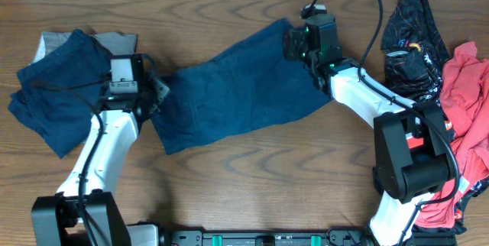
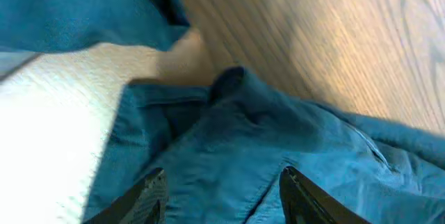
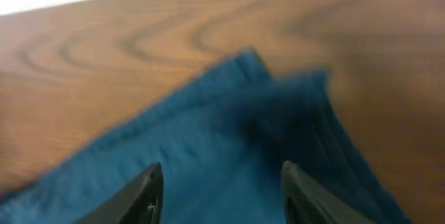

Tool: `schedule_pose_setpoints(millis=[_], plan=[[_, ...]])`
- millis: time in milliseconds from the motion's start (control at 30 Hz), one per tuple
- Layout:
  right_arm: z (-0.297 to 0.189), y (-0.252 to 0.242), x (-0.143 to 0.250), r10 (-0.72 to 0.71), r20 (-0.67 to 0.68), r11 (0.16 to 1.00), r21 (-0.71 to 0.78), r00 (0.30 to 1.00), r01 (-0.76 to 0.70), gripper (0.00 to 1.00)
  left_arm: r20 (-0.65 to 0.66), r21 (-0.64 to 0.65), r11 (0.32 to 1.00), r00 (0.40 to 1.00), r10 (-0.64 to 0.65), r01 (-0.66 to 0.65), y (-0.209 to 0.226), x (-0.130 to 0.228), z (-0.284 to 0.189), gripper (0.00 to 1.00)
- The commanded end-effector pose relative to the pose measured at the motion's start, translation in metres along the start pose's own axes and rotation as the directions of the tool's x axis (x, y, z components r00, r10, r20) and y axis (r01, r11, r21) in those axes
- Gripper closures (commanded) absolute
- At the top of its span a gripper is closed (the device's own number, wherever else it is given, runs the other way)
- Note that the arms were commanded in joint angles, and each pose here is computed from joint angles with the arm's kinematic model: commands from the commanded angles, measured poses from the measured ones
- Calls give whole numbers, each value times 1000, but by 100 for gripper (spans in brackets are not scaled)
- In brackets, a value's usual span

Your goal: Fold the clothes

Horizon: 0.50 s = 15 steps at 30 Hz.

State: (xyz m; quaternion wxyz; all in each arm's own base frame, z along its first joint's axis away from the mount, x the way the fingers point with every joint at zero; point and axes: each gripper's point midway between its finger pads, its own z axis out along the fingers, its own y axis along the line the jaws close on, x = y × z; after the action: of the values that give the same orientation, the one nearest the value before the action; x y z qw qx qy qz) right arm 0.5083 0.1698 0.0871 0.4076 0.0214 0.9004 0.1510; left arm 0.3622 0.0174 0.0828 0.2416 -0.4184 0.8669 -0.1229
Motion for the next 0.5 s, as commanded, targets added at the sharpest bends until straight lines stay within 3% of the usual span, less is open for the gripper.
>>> schedule_pose_setpoints(millis=[0, 233, 467], plan=[[-5, -22, 0, -23, -30, 997, 76, 999, 25, 50, -59, 2, 999, 997, -40, 41, 8, 2, -3, 46], [-7, -46, 52, -102, -246, 981, 133, 964, 138, 53, -170, -87, 996, 985, -26, 11, 34, 30, -4, 43], [-4, -67, 96, -98, -393, 967, 182, 914, 181, 51, -112, -5, 990, 984, 140, -142, 19, 14, 12, 39]])
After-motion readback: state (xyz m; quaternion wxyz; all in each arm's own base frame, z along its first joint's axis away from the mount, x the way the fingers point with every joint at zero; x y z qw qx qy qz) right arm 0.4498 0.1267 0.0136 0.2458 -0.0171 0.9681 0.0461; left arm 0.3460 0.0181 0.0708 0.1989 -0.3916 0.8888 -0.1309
